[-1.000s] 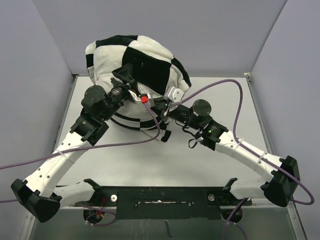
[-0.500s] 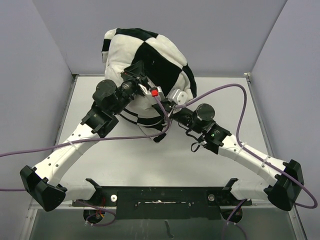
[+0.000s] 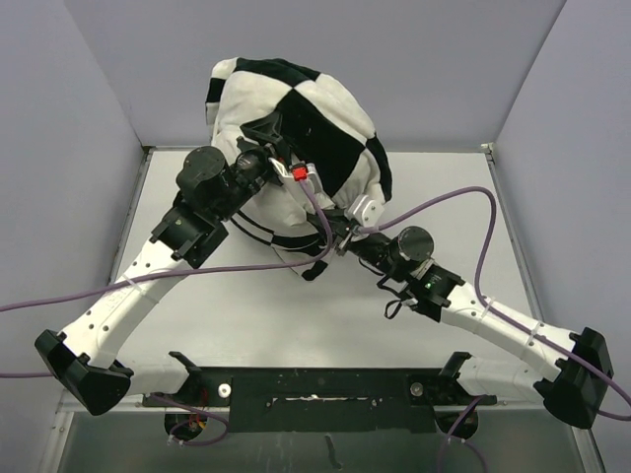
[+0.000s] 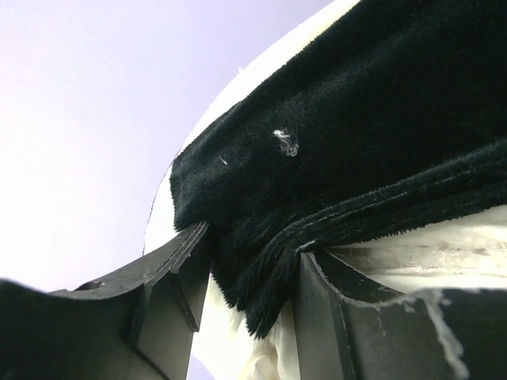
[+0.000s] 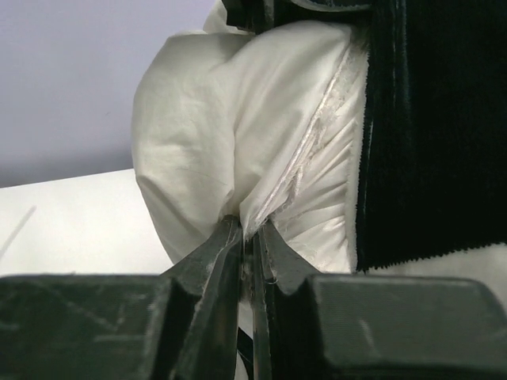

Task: Remove the pillowcase from the pillow
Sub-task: Remove the pillow from the pillowcase.

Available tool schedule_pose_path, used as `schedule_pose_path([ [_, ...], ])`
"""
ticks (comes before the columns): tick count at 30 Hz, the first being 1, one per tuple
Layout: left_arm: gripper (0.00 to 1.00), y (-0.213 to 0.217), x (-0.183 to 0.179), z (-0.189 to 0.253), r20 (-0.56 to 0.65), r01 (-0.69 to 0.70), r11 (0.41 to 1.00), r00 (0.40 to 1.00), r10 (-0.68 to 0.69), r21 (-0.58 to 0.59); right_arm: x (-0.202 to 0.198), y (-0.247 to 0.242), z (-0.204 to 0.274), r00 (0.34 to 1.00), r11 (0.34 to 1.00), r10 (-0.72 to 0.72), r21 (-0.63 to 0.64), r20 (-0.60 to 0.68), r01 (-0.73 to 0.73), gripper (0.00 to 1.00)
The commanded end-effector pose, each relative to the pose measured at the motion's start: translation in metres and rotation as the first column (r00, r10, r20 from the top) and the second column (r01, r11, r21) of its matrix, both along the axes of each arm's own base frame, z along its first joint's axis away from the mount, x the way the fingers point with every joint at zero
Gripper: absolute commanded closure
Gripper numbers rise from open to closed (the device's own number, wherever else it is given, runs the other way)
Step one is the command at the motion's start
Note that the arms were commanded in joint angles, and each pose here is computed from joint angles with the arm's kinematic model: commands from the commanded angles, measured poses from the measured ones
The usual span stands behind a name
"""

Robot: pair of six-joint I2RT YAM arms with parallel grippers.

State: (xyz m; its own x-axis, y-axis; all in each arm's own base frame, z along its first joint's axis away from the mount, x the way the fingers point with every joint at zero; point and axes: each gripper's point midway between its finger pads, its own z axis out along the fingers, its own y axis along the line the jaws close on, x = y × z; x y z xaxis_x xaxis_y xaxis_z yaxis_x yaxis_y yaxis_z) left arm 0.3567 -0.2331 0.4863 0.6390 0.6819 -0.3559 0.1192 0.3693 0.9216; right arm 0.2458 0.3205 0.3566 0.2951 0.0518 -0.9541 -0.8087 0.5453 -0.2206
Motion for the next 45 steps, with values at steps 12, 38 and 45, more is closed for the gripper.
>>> schedule_pose_path([
  [12,0.71,0.088,-0.037,0.134,0.114,-0.136,0.934,0.977,0.183,-0.329,-0.093,0.048,-0.149,0.949,0.862,0.189,-0.420,-0.252,-0.283,1.00],
  [38,1.00,0.079,-0.101,0.100,-0.271,-0.018,0.944,0.959,-0.077,-0.330,-0.062,-0.027,-0.011,0.999,0.960,0.050,-0.276,0.007,-0.046,0.65],
  [45,1.00,0.062,-0.100,0.052,-0.430,-0.013,0.961,0.896,-0.112,-0.277,-0.091,-0.021,0.083,0.978,0.986,0.141,-0.105,0.156,-0.126,0.43],
])
